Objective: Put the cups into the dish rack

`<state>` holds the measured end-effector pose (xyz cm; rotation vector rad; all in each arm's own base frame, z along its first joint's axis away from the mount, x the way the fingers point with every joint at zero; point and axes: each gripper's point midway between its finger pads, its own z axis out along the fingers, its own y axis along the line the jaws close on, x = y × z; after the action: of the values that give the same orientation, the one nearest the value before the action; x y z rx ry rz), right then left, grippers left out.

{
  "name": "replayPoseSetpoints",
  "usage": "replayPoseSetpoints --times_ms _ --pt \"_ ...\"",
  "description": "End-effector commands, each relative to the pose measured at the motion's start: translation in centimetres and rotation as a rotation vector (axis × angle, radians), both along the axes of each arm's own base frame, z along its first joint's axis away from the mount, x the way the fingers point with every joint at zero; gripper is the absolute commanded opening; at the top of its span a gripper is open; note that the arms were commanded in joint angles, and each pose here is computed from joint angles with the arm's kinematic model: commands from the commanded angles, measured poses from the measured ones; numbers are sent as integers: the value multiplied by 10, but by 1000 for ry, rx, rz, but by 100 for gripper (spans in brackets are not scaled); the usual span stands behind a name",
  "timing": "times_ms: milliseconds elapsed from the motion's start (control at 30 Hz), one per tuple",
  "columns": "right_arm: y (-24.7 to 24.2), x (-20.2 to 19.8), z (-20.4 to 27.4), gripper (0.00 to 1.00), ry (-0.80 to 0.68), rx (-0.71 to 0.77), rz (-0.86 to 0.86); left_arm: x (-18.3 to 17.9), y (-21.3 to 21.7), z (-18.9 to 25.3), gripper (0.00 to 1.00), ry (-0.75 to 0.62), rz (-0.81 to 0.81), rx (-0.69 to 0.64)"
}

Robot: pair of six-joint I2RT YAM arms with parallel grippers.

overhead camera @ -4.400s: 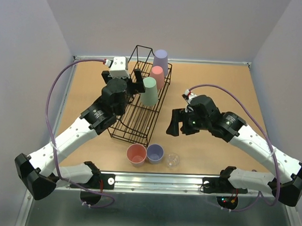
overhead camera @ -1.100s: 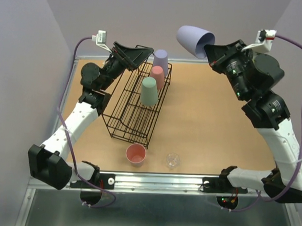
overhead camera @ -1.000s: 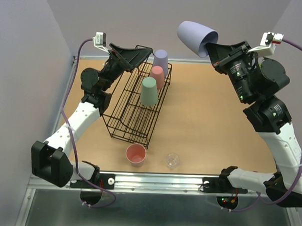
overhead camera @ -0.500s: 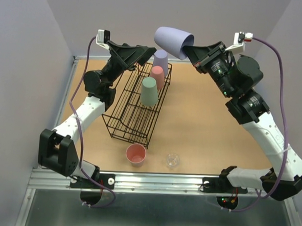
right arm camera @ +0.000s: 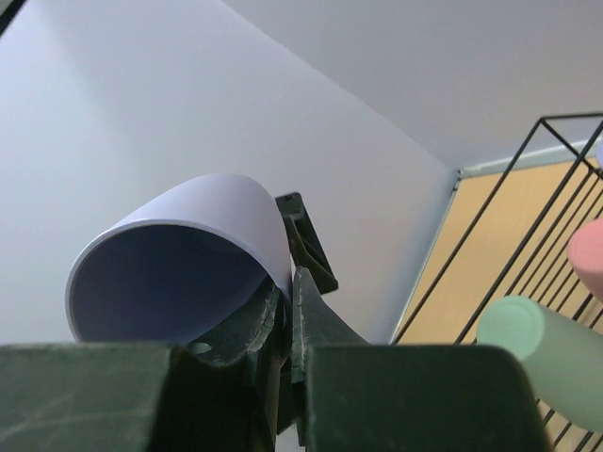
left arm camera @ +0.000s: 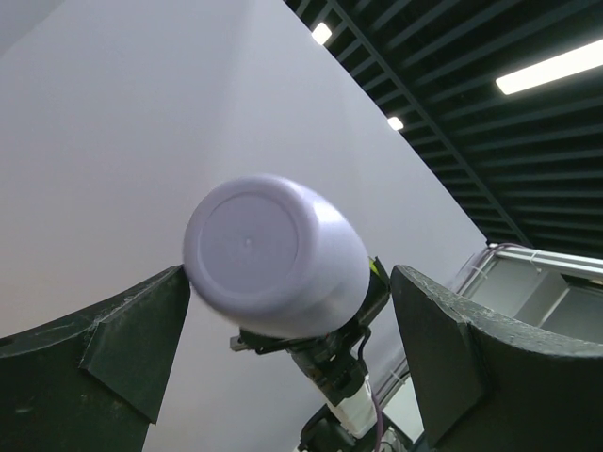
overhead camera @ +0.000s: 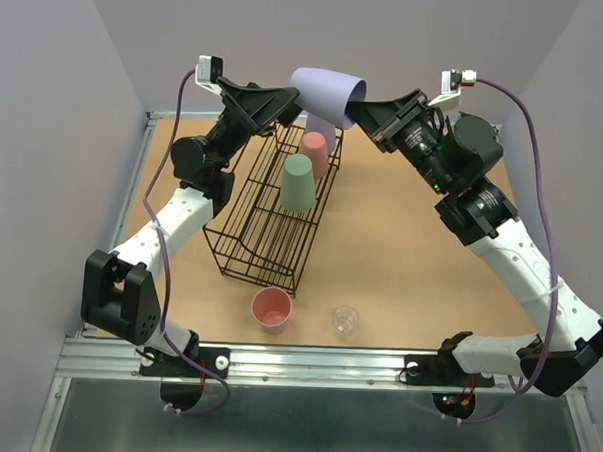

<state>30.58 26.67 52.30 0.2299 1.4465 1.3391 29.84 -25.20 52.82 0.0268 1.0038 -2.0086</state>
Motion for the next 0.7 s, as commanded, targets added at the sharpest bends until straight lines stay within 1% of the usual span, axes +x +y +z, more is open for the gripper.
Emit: replayPoseSetpoints --times_ms 0,200,233,267,300,400,433,500,567,600,633,667 --pt "9 -8 8 0 -47 44 68 -31 12 39 98 -174 2 -60" --pt "18 -7 -6 1 -26 29 103 -23 9 37 97 -155 28 -41" --pt "17 -6 -7 0 -22 29 100 -22 9 36 89 -155 31 -40" --pt "17 -6 -9 0 -20 27 97 -22 9 37 85 -156 29 -40" --pt "18 -5 -11 1 -19 26 97 -22 8 36 78 -156 26 -37" --pt "19 -3 -13 0 -24 13 95 -22 6 36 65 -155 20 -33" --pt "19 -3 -13 1 -24 11 94 -24 6 37 57 -158 16 -34" --pt "23 0 -18 0 -18 1 101 -25 5 37 52 -157 12 -33" --pt "29 1 -23 1 -7 -6 128 -26 4 37 34 -159 13 -27" --pt "30 -1 -24 0 -7 -9 137 -26 4 36 34 -155 14 -24" --pt "32 1 -28 0 4 -12 145 -26 4 36 23 -155 16 -20" --pt "33 1 -34 1 13 -21 148 -28 5 36 18 -160 23 -17"
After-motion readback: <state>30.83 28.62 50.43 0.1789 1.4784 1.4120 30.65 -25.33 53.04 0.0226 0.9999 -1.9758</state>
